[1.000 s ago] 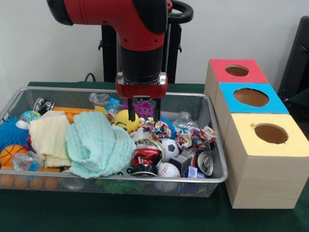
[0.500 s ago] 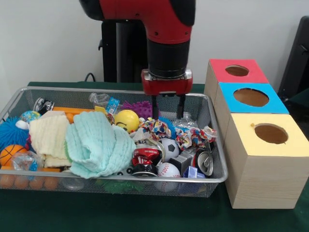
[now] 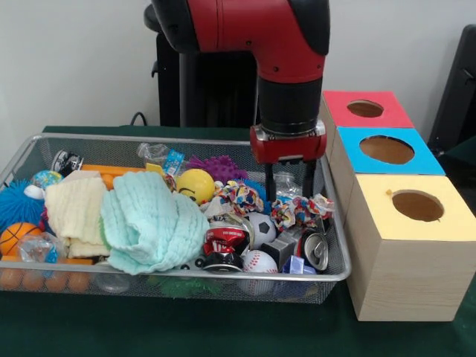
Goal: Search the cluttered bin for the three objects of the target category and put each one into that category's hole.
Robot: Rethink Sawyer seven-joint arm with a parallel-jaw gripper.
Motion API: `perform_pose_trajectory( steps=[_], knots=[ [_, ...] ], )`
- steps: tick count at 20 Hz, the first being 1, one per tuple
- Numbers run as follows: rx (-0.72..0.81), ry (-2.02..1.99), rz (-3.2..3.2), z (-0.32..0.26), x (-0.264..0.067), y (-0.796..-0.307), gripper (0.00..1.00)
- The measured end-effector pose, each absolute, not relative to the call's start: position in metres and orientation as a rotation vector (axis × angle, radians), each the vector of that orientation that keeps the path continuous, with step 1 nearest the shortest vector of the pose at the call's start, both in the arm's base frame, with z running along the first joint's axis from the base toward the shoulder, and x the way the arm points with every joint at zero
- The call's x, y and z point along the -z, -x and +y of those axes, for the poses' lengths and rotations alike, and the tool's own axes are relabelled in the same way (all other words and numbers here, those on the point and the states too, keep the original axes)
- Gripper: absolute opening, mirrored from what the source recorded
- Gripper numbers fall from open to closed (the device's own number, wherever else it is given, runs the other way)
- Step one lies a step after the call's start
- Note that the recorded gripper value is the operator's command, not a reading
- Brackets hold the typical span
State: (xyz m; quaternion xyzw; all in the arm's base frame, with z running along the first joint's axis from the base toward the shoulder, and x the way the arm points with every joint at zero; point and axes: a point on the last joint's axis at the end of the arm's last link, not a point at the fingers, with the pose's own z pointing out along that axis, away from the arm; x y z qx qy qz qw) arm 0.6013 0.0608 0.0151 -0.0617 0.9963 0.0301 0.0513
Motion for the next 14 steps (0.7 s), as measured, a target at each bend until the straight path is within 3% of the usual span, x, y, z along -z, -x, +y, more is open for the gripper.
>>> perform_pose_trajectory(
  steps=[10, 14],
  knots=[
    [-0.194, 0.111, 3.032, 0.064, 0.061, -0.569, 1.00],
    [-0.201, 0.096, 3.014, 0.062, 0.063, -0.571, 1.00]
  ],
)
